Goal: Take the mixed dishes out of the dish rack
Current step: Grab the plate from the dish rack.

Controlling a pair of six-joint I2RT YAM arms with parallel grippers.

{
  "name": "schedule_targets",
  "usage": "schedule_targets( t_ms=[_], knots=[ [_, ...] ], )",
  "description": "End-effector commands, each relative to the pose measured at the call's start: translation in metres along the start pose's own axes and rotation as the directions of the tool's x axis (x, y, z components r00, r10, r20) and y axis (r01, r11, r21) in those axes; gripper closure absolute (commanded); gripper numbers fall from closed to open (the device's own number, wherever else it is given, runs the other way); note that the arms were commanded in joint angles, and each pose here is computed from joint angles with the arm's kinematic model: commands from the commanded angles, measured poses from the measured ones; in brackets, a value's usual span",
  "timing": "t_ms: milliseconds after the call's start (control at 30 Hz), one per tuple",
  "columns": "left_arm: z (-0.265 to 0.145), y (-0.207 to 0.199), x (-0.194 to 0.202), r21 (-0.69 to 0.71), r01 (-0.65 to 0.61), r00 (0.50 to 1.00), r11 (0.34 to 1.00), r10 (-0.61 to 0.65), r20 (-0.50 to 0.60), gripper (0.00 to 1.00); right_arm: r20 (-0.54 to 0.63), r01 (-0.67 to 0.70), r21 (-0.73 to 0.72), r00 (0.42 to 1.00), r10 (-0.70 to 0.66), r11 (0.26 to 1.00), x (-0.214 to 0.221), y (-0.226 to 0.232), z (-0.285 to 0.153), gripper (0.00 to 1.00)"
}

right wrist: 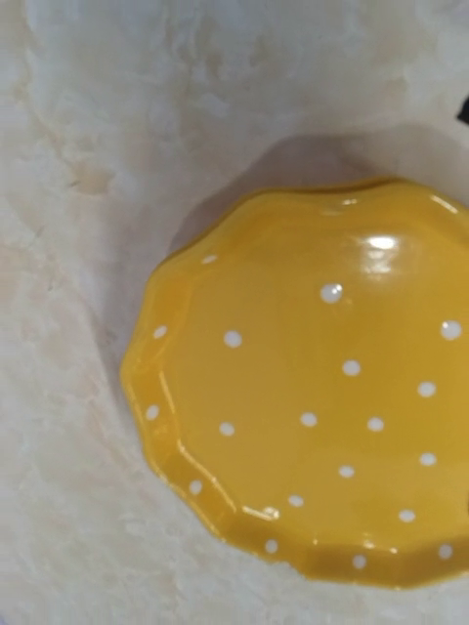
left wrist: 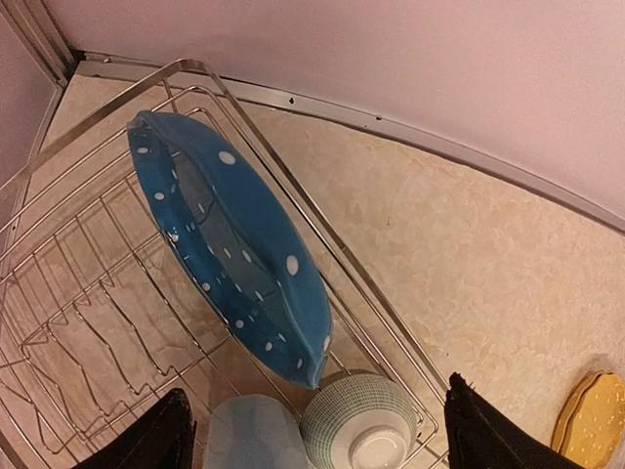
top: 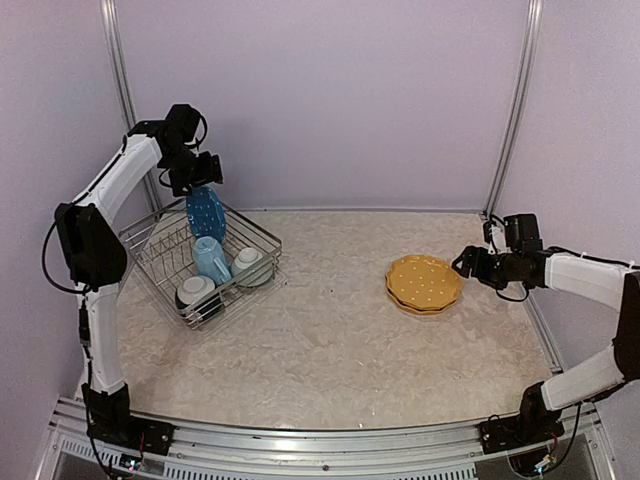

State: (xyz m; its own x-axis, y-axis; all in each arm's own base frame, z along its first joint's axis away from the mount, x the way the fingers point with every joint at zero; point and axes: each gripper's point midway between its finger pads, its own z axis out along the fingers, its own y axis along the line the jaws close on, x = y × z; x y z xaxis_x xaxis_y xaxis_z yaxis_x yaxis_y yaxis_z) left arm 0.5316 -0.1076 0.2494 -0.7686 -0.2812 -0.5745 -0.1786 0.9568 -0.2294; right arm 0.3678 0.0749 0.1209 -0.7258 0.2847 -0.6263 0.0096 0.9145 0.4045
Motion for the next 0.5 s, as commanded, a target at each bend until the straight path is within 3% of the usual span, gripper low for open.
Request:
schedule_targets(
  t_ms=[0,233,467],
  knots=[
    [0.013,0.016,-0.001,0.019,-0.036,0.997,0.999,0.037,-0.071,0.16,0.011,0.013,0.014,1.0,-0.013,1.0,0.003,0.0,-0.009,0.21],
    [0.051,0.019,0.007,0.05,-0.05,0.989,0.997,0.057,-0.133,0.18,0.021,-0.003,-0.006,1.0,0.003,1.0,0.001,0.004,-0.008,0.21],
    [0.07,0.021,0.003,0.036,-0.09,0.989,0.995,0.094,-0.11,0.22,0.028,-0.002,0.006,1.0,0.002,1.0,0.0,0.003,-0.014,0.21]
  ],
)
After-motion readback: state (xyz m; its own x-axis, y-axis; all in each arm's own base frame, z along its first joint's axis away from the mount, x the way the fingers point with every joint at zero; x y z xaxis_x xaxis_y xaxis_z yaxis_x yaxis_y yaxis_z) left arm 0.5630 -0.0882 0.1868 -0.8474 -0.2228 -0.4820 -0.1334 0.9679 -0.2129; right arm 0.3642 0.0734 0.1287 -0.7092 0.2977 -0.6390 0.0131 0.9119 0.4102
